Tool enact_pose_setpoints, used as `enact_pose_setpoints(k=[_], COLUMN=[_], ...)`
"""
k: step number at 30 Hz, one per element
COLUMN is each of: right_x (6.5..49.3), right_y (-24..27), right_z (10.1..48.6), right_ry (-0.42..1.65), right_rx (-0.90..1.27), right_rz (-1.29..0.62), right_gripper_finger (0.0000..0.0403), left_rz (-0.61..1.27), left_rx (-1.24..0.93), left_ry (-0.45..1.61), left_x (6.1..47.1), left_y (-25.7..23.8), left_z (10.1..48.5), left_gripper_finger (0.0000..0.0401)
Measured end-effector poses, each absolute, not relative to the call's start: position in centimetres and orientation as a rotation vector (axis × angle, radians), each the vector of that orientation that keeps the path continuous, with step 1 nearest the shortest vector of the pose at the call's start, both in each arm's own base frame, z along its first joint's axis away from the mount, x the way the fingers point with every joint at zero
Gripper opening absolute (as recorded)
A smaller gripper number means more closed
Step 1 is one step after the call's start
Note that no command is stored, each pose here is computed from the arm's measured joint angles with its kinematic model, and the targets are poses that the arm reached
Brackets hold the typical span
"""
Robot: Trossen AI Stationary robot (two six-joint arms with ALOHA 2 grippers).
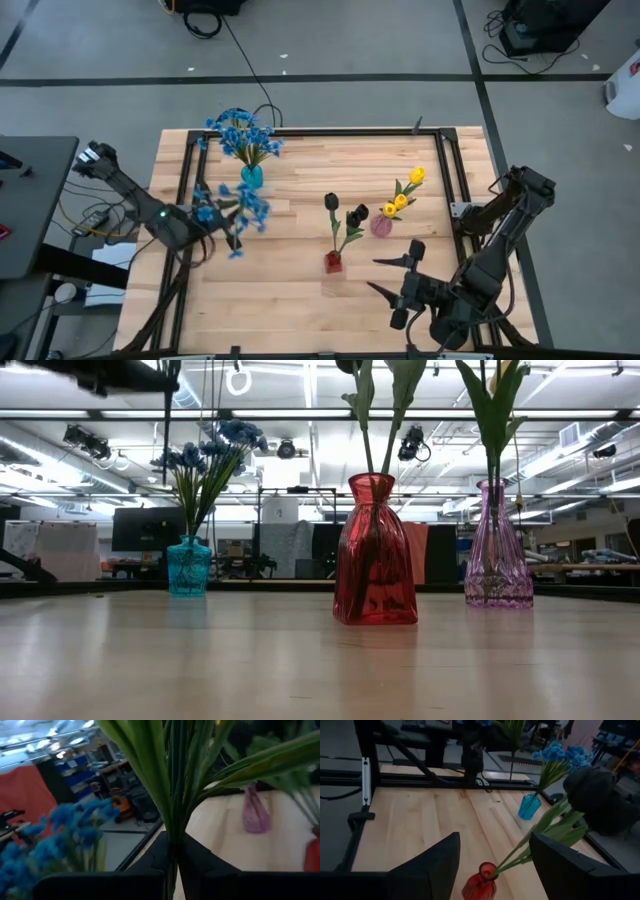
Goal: Sort flowers into vase by color
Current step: Put the blue flower into the blue vase
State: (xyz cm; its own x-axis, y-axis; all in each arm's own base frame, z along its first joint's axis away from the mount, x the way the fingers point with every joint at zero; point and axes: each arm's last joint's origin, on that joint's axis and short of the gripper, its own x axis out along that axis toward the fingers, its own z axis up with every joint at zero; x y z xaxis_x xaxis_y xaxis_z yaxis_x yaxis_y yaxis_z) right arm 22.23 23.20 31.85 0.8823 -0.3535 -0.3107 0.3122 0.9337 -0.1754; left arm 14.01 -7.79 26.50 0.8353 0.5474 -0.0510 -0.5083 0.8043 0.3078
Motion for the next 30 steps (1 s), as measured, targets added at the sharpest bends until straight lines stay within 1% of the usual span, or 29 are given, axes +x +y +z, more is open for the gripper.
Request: enact_pose_setpoints(k=[4,9,13,17,30], right_x=[22.3,22.5,22.5,22.5,22.5], right_y=[23.3,23.5,23.5,23.5,23.5], right_z=[30.8,30.2,30.2,30.2,30.2], right_ry=[0.322,0.3,0.302,0.306,0.311], right_rx=[-0.114,-0.093,-0.093,-0.113,-0.117], right_rz=[-0.363,-0.354,-0.351,-0.348,-0.341], right_gripper_finger=[0.0249,0.0249,0.0249,0.0249,0.0249], left_rz=[0.628,0.684,0.704,0.716,0.799], left_rx=[0.268,0.267,0.258,0.282,0.256], left_ry=[0.083,0.012,-0.045,-0.053,-0.06], left_x=[12.8,12.3,12.3,12.7,13.0], left_y=[-5.9,-4.1,-3.0,-1.9,1.4], left_z=[24.2,22.2,21.7,21.3,20.0], left_gripper_finger=[0.0028,0.0028,0.0028,0.0028,0.0028])
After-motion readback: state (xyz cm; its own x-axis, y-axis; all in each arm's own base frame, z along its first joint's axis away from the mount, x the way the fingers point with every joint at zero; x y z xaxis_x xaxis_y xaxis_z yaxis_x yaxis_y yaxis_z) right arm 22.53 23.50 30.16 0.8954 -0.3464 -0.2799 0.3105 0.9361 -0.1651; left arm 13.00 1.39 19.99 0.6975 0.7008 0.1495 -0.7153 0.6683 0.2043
